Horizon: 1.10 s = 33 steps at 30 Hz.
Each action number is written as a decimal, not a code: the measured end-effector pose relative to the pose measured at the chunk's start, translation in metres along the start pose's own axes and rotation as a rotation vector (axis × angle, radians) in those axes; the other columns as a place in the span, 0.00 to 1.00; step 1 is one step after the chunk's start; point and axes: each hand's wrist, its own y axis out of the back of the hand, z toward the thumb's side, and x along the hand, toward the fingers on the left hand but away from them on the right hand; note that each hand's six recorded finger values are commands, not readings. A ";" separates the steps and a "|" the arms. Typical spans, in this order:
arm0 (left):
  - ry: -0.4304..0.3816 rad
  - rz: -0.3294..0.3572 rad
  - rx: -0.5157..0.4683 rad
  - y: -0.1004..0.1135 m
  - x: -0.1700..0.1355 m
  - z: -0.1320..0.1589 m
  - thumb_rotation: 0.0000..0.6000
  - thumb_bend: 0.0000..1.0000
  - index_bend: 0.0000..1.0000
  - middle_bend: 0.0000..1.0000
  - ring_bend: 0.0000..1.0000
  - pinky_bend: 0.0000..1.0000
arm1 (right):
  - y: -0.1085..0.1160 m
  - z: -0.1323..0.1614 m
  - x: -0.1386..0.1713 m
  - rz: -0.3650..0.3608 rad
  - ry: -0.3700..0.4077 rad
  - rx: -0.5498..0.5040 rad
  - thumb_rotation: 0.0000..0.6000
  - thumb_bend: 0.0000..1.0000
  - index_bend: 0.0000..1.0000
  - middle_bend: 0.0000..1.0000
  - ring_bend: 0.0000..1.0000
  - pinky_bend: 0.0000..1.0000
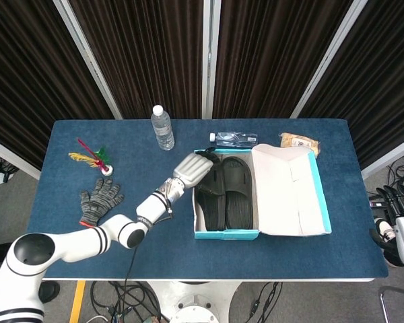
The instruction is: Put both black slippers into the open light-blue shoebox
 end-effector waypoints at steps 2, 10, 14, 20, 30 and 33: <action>0.009 -0.017 0.026 -0.005 0.003 0.000 0.38 0.00 0.33 0.24 0.04 0.20 | 0.000 -0.001 0.000 0.000 -0.002 -0.001 1.00 0.12 0.12 0.12 0.06 0.14; 0.064 -0.070 0.044 -0.020 0.006 -0.010 0.37 0.00 0.33 0.26 0.04 0.19 | -0.001 -0.002 0.001 0.000 -0.004 -0.005 1.00 0.12 0.12 0.12 0.06 0.14; 0.081 -0.085 0.029 -0.024 0.004 -0.012 0.37 0.00 0.33 0.26 0.04 0.19 | 0.000 -0.001 0.002 -0.004 -0.001 -0.006 1.00 0.12 0.12 0.12 0.06 0.14; 0.075 -0.024 -0.082 -0.012 -0.006 -0.008 0.38 0.00 0.33 0.26 0.04 0.20 | 0.002 -0.002 0.004 -0.010 -0.003 -0.008 1.00 0.12 0.12 0.12 0.06 0.14; 0.111 0.200 -0.261 0.034 -0.080 -0.050 0.64 0.00 0.32 0.26 0.04 0.20 | -0.004 -0.009 0.003 0.001 -0.015 -0.035 1.00 0.12 0.12 0.13 0.06 0.14; 0.171 0.258 -0.258 0.038 -0.117 -0.081 0.76 0.00 0.33 0.27 0.05 0.20 | -0.008 -0.014 0.004 0.015 -0.025 -0.046 1.00 0.12 0.12 0.13 0.06 0.14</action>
